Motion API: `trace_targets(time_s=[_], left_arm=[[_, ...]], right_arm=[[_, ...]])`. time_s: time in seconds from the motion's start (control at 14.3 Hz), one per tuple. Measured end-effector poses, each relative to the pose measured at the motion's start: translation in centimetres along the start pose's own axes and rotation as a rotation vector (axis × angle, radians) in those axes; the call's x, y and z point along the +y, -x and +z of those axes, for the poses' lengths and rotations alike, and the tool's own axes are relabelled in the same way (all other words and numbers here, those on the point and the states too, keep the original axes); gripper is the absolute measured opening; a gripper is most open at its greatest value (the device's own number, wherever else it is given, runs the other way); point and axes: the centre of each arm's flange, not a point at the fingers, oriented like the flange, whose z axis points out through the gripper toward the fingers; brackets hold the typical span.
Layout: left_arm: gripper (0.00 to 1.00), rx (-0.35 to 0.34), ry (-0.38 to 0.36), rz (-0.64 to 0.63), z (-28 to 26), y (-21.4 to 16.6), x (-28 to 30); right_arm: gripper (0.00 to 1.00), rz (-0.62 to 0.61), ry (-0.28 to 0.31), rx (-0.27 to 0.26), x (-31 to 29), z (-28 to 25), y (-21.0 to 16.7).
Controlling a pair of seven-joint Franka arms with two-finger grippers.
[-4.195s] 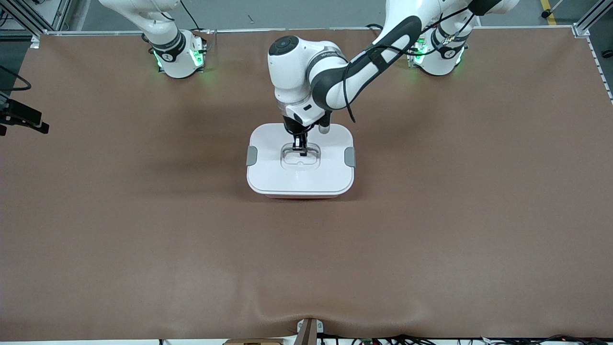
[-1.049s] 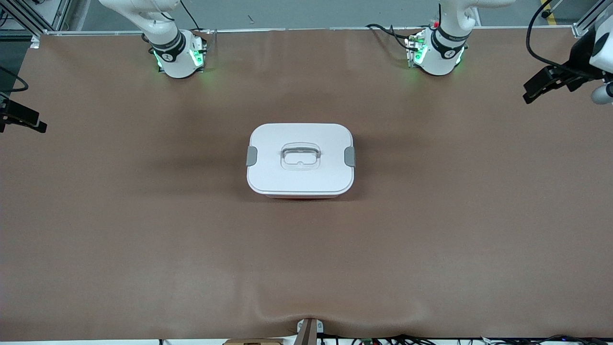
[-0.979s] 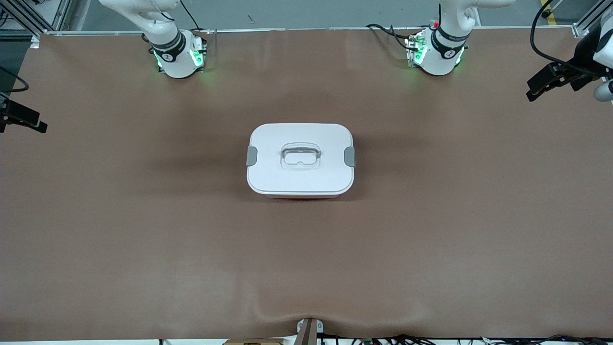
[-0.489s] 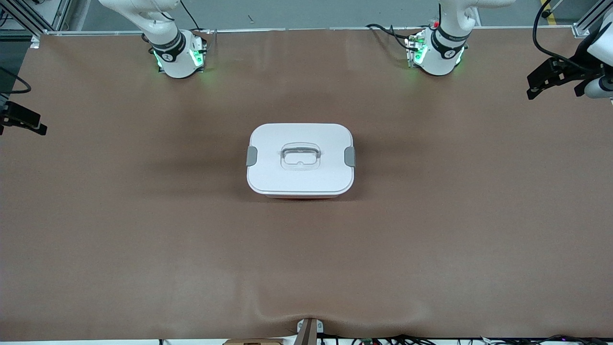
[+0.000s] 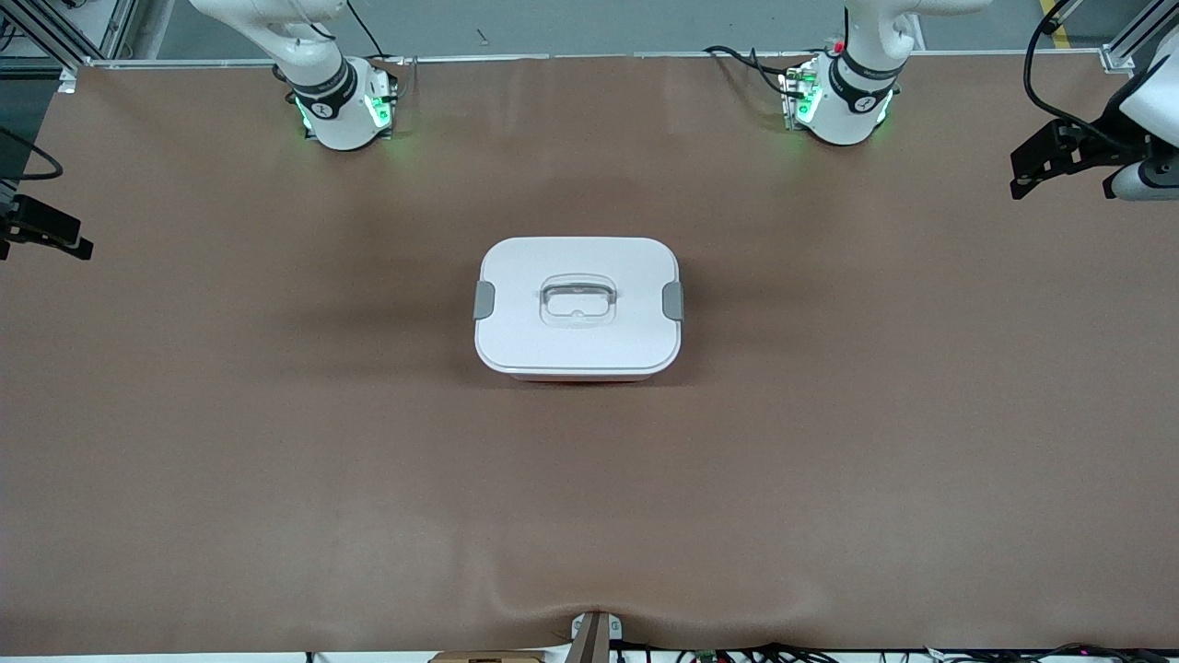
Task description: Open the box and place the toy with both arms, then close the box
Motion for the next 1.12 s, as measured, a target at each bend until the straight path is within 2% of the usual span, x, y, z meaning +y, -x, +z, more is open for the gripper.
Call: trace_targets(time_s=[1.12], left_arm=[[1.00,0.002,0.018,-0.045,-0.14,0.01,0.28]], right_arm=[[1.00,-0.009,-0.003,-0.003,-0.49,0.12,-0.08]])
